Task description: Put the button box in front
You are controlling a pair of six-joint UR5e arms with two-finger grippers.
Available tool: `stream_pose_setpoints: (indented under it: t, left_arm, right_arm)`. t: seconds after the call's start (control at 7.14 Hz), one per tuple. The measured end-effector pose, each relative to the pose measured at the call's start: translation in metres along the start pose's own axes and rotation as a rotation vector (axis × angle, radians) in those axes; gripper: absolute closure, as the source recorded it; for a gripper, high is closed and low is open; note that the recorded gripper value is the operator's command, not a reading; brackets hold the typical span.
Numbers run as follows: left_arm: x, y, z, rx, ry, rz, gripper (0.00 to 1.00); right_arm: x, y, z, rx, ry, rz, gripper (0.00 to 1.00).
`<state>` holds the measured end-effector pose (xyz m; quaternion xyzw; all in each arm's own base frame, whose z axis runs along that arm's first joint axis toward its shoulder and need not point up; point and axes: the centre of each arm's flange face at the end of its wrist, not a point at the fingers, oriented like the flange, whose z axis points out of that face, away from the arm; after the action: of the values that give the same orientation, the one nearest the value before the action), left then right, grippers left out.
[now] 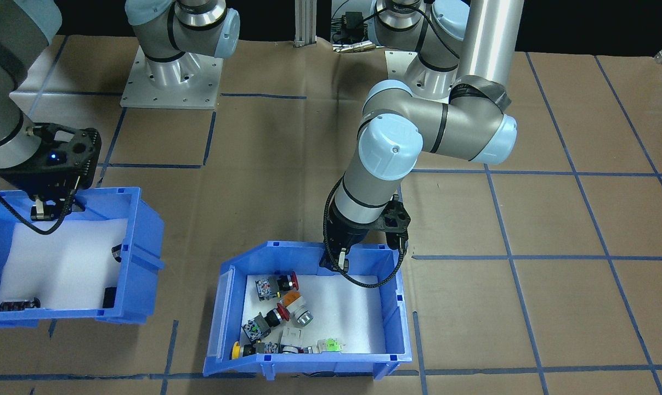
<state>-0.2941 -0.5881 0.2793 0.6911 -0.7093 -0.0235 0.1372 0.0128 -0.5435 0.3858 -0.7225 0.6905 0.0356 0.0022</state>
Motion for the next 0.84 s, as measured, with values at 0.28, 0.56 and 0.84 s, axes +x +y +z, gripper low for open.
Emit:
stream_pose_setpoints:
  t: [0.28,0.56,0.84]
  left_arm:
    - [0.001,0.016,0.015,0.001,-0.018,0.023,0.85]
    - [-0.003,0.023,0.019,0.003,-0.026,0.036,0.02]
    - [-0.002,0.022,0.009,0.049,-0.029,0.036,0.01]
  right_arm:
    - [-0.045,-0.01,0.015,-0.006,0.01,-0.002,0.95]
    - [-0.082,-0.017,0.029,-0.02,0.029,-0.02,0.95]
    - [-0.108,-0.02,0.04,-0.031,0.049,-0.033,0.95]
